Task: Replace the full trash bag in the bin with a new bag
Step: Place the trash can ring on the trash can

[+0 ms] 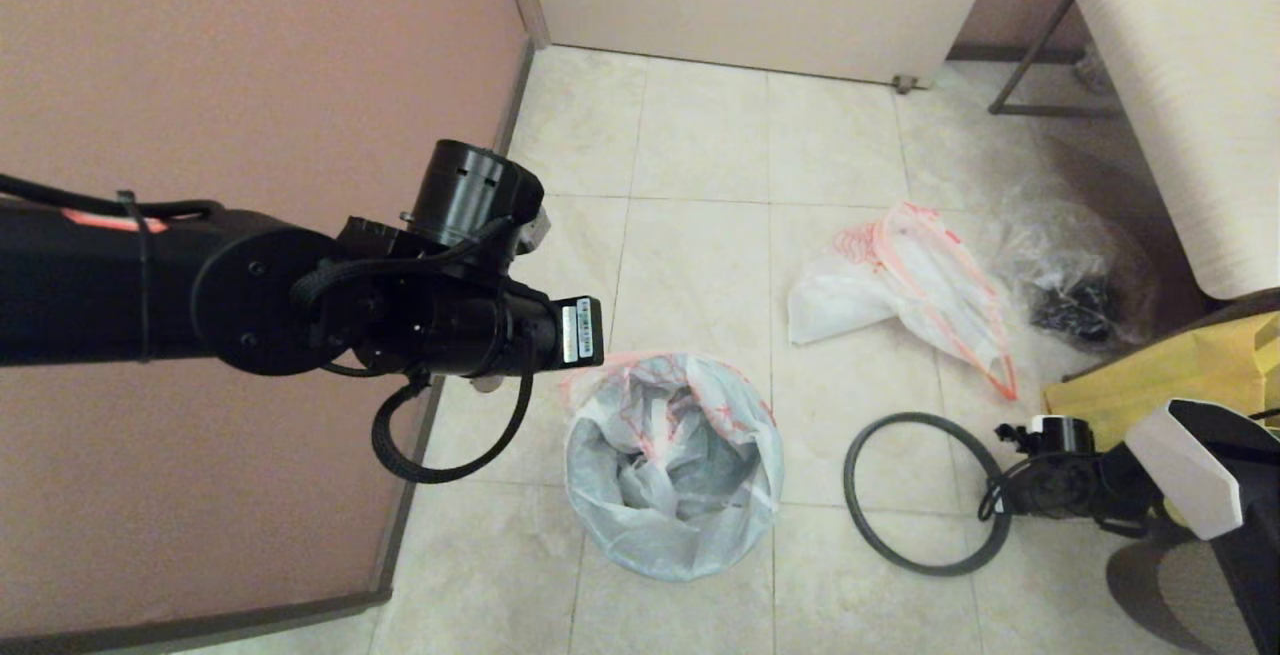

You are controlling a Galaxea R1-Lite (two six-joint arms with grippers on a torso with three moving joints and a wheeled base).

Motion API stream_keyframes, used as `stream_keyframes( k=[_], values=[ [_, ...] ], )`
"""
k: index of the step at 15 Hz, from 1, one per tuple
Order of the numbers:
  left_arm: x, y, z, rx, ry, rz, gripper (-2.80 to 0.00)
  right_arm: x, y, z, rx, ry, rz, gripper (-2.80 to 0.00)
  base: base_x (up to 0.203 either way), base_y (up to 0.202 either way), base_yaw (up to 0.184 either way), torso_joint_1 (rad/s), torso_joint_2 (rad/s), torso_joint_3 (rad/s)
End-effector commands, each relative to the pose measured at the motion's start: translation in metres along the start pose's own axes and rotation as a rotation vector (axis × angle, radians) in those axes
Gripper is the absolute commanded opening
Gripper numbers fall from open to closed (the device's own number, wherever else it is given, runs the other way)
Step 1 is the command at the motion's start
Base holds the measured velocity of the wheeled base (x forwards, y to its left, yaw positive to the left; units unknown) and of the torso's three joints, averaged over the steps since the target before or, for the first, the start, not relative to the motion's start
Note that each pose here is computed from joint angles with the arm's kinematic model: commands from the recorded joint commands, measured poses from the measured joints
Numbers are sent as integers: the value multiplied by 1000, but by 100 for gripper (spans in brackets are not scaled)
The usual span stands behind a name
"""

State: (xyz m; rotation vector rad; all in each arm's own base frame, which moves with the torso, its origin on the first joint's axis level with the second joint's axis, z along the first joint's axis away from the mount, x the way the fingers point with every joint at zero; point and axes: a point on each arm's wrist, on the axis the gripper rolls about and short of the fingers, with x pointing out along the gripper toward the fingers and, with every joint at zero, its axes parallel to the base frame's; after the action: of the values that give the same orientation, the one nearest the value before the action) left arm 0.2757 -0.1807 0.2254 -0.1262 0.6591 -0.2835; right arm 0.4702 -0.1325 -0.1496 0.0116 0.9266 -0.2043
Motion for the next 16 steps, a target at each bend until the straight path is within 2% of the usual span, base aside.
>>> stream_keyframes(
  k=[1, 4, 8, 11, 16],
  values=[
    [-4, -3, -1, 4, -9, 6, -280, -22, -2, 19, 1, -42, -14, -280, 0, 0, 0, 0, 0, 0],
    [-7, -7, -2, 12, -26, 31, -280, -67, 6, 39, -10, -73, -48, -280, 0, 0, 0, 0, 0, 0],
    [-19, -6, 0, 9, -48, 21, -280, -120, 41, 52, -46, -158, -91, -280, 0, 0, 0, 0, 0, 0],
    [-24, -6, 1, 8, -58, 13, -280, -161, 63, 63, -37, -219, -120, -280, 0, 0, 0, 0, 0, 0],
    [-41, -10, 3, 11, -88, -19, -280, -245, 89, 94, -1, -401, -87, -280, 0, 0, 0, 0, 0, 0]
  ],
)
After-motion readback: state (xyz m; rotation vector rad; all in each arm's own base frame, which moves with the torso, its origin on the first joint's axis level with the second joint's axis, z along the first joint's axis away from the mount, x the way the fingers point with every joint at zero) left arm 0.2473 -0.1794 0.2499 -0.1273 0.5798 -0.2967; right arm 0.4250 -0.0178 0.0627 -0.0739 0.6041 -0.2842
